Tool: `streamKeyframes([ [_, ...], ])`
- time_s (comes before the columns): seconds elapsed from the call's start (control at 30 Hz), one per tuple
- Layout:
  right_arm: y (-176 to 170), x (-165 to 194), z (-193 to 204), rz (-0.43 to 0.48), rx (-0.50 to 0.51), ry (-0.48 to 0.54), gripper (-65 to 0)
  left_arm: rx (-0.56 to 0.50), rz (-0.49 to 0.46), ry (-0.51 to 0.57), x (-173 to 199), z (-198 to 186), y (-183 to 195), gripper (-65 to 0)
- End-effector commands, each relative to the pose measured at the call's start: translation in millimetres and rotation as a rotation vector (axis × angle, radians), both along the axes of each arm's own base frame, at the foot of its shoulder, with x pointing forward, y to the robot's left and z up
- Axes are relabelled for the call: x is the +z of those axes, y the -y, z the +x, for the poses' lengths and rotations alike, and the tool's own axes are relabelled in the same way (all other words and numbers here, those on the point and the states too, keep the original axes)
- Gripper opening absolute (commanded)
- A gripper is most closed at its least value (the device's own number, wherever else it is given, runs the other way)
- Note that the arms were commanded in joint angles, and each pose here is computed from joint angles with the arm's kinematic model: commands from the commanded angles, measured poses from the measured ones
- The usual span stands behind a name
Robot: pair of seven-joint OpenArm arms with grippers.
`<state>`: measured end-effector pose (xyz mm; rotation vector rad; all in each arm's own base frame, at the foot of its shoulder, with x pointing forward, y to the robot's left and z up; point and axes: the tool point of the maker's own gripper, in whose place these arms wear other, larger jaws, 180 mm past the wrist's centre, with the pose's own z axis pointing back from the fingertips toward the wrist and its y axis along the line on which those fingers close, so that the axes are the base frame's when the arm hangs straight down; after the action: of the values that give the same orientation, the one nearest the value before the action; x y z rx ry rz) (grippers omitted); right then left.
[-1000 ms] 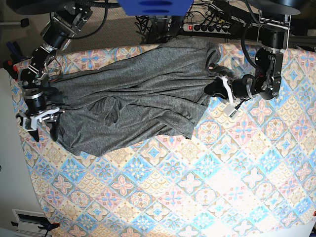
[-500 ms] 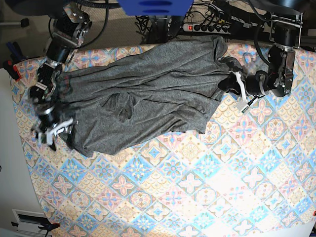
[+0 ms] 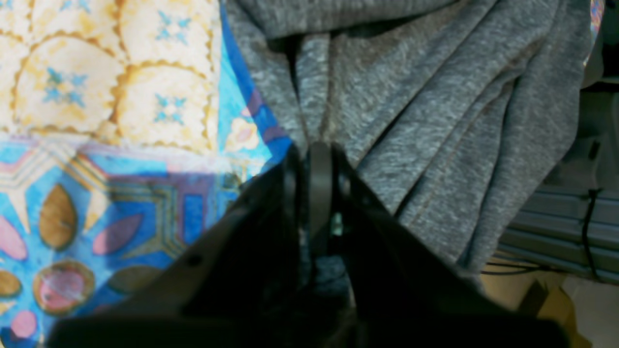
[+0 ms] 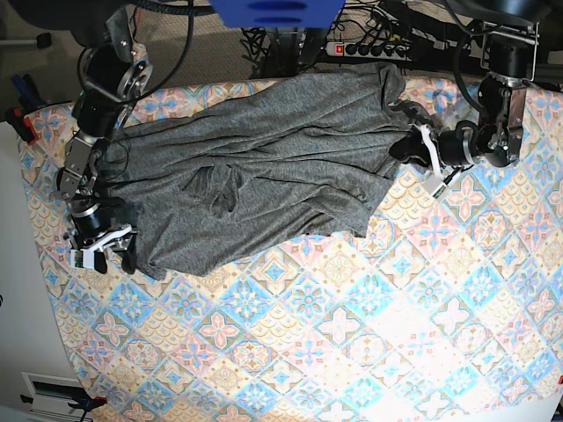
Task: Layout the t-shirt on the table in an organized manner, then fold the t-shirt properly
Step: 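Grasp the shirt end with the right gripper while the left holds the other end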
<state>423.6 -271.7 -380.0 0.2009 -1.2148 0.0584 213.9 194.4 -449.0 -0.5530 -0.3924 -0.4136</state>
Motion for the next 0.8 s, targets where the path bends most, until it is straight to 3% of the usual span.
streamKeyframes([
  [0.0, -5.8, 32.9, 23.2, 0.005, 0.031, 0.094, -25.0, -0.078, 0.276, -0.206, -33.1, -49.8, -48.3, -65.0],
  [0.3, -41.9, 23.3, 31.0, -0.023, 0.148, 0.053, -25.0, -0.077, 0.267, -0.200, -32.0, -47.5, -45.5, -65.0],
  [0.53, -43.6, -3.4, 21.7, 0.022, 0.136, -0.020, -25.0, -0.078, 0.265, -0.204, -33.0, -49.7, -44.8, -65.0],
  [0.67, -43.5, 9.3, 39.4, 0.072, 0.118, 0.028, -25.0, -0.078, 0.263, -0.203, -32.6, -49.4, -44.3, -65.0],
  [0.77, -33.6, -5.8, 30.0, 0.099, 0.092, 0.000, -25.0, -0.078, 0.263, -0.203, -32.6, -49.4, -44.3, -65.0],
])
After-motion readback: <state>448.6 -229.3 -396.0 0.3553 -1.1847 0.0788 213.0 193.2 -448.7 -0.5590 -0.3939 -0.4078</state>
